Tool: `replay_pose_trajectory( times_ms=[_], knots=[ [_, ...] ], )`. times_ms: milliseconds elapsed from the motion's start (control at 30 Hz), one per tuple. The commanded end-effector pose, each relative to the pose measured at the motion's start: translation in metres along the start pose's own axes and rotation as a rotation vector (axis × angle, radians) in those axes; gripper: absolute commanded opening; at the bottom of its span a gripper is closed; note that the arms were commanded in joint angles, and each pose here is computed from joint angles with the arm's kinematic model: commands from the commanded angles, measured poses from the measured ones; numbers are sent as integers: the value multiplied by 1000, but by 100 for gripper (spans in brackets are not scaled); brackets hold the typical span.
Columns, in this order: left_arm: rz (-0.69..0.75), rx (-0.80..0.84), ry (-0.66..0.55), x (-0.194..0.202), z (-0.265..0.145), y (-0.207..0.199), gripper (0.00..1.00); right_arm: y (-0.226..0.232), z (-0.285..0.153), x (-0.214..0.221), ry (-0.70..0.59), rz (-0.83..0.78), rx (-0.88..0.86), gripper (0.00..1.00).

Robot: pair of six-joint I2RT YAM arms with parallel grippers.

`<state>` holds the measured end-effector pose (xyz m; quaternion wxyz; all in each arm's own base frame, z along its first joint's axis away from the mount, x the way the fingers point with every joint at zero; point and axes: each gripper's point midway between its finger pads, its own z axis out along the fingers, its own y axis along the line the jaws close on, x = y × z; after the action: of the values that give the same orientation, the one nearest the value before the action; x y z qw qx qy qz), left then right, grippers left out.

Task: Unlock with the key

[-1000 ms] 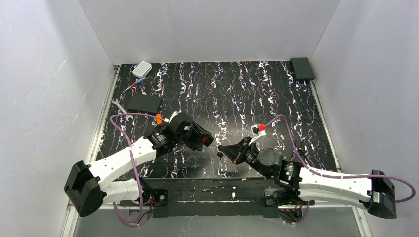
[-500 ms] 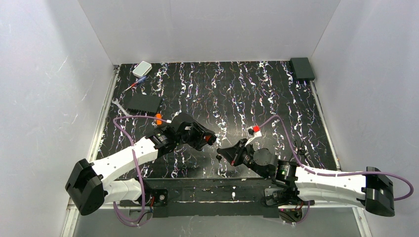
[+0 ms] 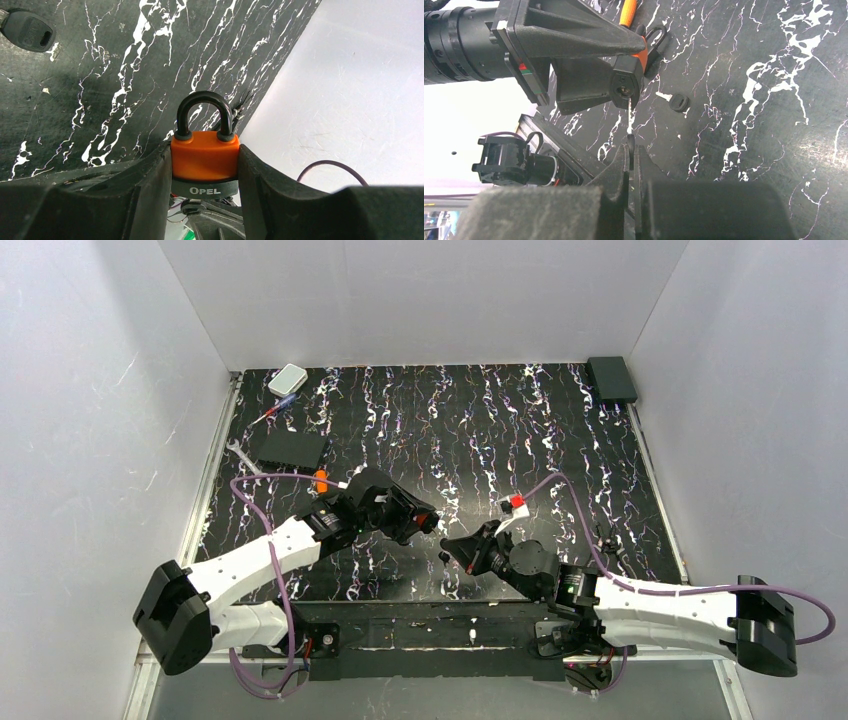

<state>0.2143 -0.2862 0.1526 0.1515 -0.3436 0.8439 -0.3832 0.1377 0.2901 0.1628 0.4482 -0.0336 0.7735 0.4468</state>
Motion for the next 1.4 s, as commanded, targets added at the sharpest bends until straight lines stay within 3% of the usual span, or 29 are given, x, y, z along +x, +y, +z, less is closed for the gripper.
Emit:
replay_pose_trajectory(
  times_ms=[0, 1367],
  knots=[
    [0, 32, 36, 5, -1, -11, 0, 17, 5, -21, -71, 14, -34, 1],
    [5, 18, 43, 6, 5, -4, 0, 21, 18, -28, -98, 42, 14, 1]
  ],
)
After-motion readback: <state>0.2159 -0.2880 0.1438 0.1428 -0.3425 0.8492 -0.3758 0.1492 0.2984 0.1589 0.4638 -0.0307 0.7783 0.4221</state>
